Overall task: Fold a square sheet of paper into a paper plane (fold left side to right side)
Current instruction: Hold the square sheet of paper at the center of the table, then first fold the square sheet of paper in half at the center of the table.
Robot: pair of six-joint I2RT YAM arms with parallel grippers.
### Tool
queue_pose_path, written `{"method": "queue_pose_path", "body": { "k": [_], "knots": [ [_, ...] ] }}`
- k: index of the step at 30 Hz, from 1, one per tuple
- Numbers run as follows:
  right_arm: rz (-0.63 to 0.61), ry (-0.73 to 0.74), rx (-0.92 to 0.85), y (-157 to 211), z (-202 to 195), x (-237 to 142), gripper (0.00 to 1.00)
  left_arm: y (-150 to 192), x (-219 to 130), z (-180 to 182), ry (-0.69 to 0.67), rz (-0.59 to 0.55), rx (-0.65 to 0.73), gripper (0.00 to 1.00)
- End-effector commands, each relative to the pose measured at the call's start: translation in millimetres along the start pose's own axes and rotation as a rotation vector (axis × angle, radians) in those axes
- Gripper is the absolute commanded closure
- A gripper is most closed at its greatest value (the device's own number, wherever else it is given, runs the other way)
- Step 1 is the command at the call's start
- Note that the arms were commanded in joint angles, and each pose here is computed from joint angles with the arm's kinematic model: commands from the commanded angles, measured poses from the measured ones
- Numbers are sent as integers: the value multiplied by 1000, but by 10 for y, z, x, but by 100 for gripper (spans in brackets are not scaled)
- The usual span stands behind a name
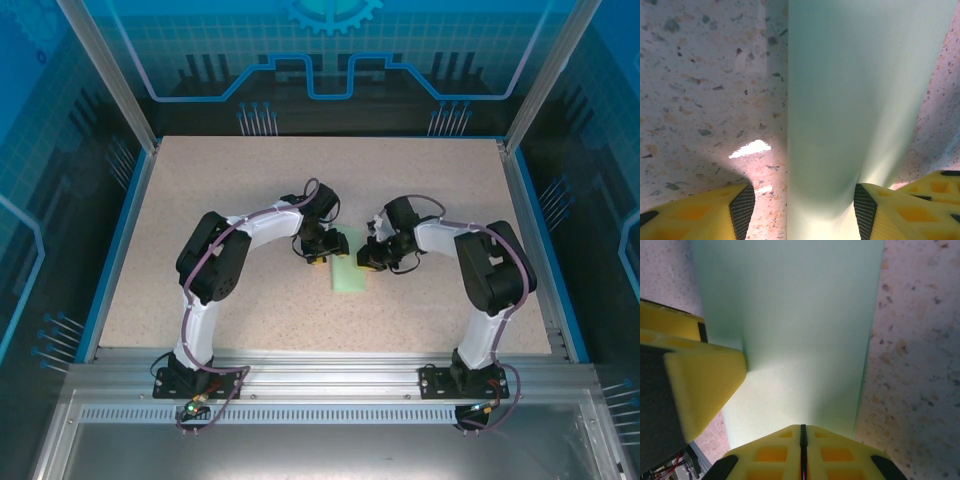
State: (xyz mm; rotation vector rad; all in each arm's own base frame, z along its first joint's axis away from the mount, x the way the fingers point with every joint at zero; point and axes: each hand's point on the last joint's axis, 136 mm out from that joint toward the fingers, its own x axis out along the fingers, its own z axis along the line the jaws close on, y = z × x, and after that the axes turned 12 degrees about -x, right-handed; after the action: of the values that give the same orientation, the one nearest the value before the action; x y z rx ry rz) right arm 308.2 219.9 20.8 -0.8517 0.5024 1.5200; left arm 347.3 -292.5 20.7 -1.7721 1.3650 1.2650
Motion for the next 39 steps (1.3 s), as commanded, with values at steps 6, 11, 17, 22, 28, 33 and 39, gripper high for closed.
{"method": "queue_pose_path", "body": {
  "k": [6,11,17,22,28,33,39],
  "knots": [
    [116,111,49,208,-270,162,91,83,148,130,-64,9,32,39],
    [145,131,63,282,-355,216,91,50,-191,-13,-19,-45,71,35],
    [150,159,64,302,-409,206,91,67,-498,-114,30,-89,104,34],
    [149,167,68,302,-427,195,91,161,-484,-254,121,-50,123,50],
    [148,174,65,297,-432,186,91,302,-368,-531,279,48,158,66],
    [148,177,67,298,-436,179,91,259,-186,-468,248,57,142,68],
    [147,187,65,299,-442,164,91,169,80,-130,107,41,108,72]
  ]
}}
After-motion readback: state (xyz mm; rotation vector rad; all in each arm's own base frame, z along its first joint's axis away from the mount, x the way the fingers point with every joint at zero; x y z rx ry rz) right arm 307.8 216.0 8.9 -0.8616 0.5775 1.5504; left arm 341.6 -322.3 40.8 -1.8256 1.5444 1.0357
